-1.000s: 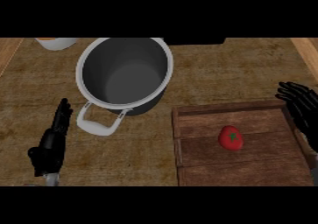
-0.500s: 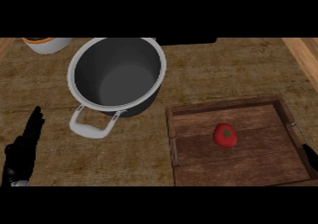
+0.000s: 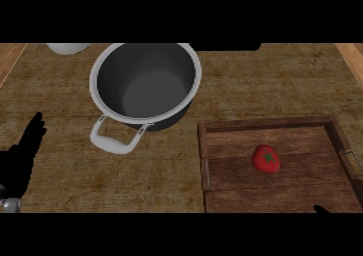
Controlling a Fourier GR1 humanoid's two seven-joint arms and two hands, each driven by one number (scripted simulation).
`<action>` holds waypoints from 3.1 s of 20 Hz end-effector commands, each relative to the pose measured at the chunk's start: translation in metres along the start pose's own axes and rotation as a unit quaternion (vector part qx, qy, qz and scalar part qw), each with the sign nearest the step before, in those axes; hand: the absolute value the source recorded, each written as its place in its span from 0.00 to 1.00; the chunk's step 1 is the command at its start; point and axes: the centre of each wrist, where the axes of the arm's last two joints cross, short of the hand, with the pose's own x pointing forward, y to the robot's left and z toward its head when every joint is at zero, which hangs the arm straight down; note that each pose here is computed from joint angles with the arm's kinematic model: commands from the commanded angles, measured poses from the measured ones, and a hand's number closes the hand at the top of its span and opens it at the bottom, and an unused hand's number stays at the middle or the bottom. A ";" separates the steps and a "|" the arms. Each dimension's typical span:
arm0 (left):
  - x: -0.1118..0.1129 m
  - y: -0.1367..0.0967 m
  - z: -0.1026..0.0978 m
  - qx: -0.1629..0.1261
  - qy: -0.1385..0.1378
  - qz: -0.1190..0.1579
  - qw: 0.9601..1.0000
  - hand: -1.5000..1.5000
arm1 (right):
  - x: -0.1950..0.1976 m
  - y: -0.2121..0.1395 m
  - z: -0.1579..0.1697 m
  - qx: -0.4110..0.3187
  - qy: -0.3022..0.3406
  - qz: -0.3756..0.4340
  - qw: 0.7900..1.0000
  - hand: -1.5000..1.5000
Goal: Pick the tomato from the tray and place it in the pot
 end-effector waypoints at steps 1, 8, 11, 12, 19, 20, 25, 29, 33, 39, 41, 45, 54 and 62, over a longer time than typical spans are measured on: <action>0.005 -0.007 -0.009 -0.011 -0.003 0.001 1.000 0.50 | 0.038 -0.006 0.011 0.033 0.036 0.032 0.998 0.00; 0.025 -0.014 -0.012 -0.029 -0.012 0.003 1.000 0.50 | 0.083 -0.005 0.003 0.173 0.117 0.155 0.966 0.00; 0.019 -0.014 -0.006 -0.037 -0.014 0.001 0.999 0.50 | 0.102 -0.002 -0.005 0.232 0.155 0.184 0.943 0.00; 0.032 -0.019 -0.014 -0.031 -0.026 0.004 0.999 0.50 | 0.110 0.005 -0.010 0.249 0.152 0.191 0.937 0.00; 0.017 -0.008 -0.014 -0.031 -0.002 0.001 1.000 0.50 | 0.147 0.041 -0.032 0.304 0.188 0.188 0.915 0.00; 0.016 -0.018 -0.009 -0.028 -0.012 0.000 1.000 0.50 | 0.165 0.033 -0.032 0.307 0.182 0.180 0.917 0.00; 0.014 -0.010 0.000 -0.023 -0.010 0.000 1.000 0.50 | 0.149 0.057 -0.034 0.317 0.210 0.226 0.897 0.00; -0.001 0.005 -0.001 -0.022 -0.001 -0.004 1.000 0.50 | 0.166 0.073 -0.046 0.318 0.208 0.242 0.893 0.00; 0.013 0.003 -0.003 -0.017 -0.005 -0.001 1.000 0.50 | 0.167 0.076 -0.059 0.334 0.218 0.251 0.882 0.00; 0.007 0.005 -0.002 -0.016 0.003 0.002 1.000 0.50 | 0.171 0.116 -0.052 0.345 0.238 0.251 0.873 0.00; -0.003 0.007 -0.001 -0.013 0.005 -0.002 1.000 0.50 | 0.160 0.116 -0.059 0.344 0.244 0.259 0.869 0.00; 0.008 0.001 -0.006 -0.020 0.001 -0.003 1.000 0.50 | 0.162 0.125 -0.068 0.342 0.242 0.264 0.869 0.00; 0.014 0.005 0.000 -0.011 -0.004 -0.003 1.000 0.50 | 0.133 0.131 -0.055 0.353 0.247 0.260 0.864 0.00; 0.007 -0.002 -0.008 -0.016 0.000 -0.001 1.000 0.50 | 0.134 0.133 -0.058 0.369 0.191 0.278 0.866 1.00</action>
